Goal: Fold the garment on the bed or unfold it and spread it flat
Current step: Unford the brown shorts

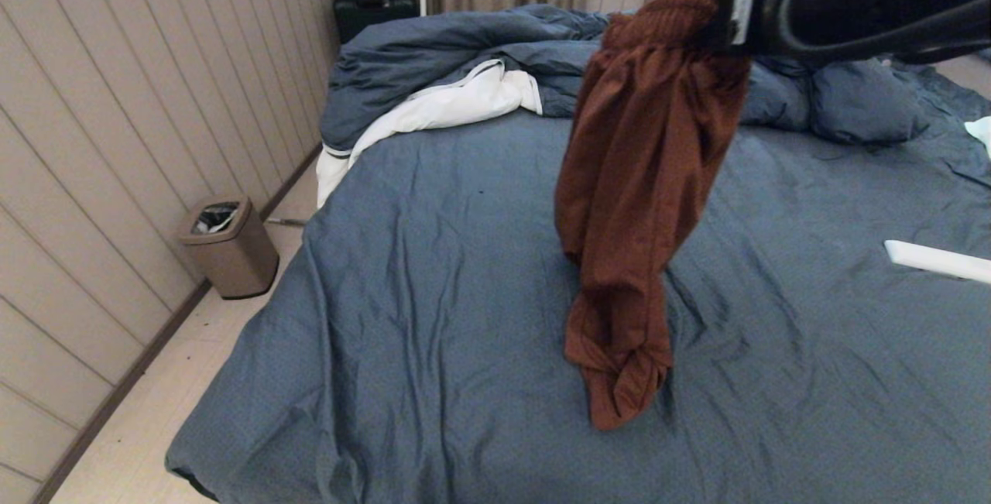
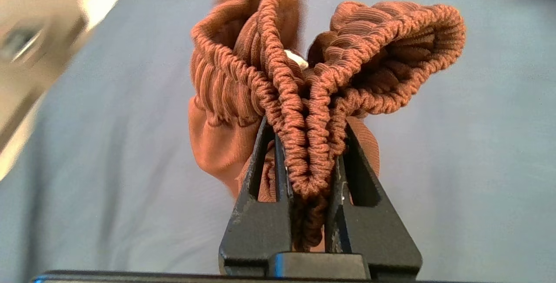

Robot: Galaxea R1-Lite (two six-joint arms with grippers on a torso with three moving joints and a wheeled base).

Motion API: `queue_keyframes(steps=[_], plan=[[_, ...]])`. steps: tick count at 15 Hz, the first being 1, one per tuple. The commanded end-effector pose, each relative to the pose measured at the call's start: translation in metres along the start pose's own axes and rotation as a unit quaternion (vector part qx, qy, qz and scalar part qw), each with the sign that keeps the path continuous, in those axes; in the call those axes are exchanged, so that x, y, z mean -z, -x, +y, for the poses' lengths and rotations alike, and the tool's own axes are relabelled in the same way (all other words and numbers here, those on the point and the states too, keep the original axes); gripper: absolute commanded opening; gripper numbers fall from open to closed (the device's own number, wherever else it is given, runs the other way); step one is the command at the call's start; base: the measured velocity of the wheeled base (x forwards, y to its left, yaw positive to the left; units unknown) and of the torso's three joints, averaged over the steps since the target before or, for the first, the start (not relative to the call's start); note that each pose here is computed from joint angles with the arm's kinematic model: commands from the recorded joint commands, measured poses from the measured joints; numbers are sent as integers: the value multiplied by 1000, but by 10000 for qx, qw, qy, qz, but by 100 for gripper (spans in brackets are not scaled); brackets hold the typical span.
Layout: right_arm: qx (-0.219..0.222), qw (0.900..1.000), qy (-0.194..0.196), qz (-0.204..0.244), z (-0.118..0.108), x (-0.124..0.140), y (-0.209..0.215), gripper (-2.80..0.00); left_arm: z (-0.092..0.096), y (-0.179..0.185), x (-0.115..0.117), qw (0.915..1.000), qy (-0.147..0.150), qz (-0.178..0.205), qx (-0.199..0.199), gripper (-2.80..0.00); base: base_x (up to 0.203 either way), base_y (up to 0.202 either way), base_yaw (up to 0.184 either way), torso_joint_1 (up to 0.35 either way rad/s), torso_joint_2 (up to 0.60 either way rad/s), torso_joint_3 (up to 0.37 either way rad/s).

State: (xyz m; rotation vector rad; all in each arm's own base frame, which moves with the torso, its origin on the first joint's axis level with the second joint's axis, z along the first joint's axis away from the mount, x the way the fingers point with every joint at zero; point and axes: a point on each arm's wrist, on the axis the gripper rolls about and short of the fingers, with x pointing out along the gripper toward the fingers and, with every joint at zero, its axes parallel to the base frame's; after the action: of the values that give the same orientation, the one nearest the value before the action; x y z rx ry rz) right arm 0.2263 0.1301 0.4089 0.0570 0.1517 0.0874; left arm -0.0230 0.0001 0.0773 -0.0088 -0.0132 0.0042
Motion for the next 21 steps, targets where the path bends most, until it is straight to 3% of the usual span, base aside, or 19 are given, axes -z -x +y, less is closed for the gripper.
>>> queue_keyframes(steps=[1,4,8,10,12,14,17,19,21], plan=[[548,9973,-247,-428,-45,-22,36,-280,0,0,1,10000,10,11,-2,-280,0,0,0,0,0,0],[1368,9873,-345,-732,-88,-33,62,-280,0,0,0,10000,8,-3,-2,-280,0,0,0,0,0,0],[2216,9669,-175,-1254,-124,-46,101,-280,0,0,0,10000,10,-3,-2,-280,0,0,0,0,0,0],[2413,9583,-119,-1526,-130,-52,110,-280,0,0,0,10000,2,-3,-2,-280,0,0,0,0,0,0],[2372,9618,-97,-1366,-130,-48,101,-280,0,0,0,10000,10,-2,-2,-280,0,0,0,0,0,0],[2137,9712,-47,-1055,-127,-39,79,-280,0,0,0,10000,-5,27,-2,-280,0,0,0,0,0,0],[1136,9921,50,-536,-96,-21,44,-280,0,0,0,10000,-42,24,8,-280,0,0,0,0,0,0],[354,9991,212,7,-57,2,14,-280,0,0,0,10000,2,5,15,-280,0,0,0,0,0,0],[-316,9968,470,567,-6,35,-24,-280,0,0,0,10000,2,11,14,-280,0,0,0,0,0,0]])
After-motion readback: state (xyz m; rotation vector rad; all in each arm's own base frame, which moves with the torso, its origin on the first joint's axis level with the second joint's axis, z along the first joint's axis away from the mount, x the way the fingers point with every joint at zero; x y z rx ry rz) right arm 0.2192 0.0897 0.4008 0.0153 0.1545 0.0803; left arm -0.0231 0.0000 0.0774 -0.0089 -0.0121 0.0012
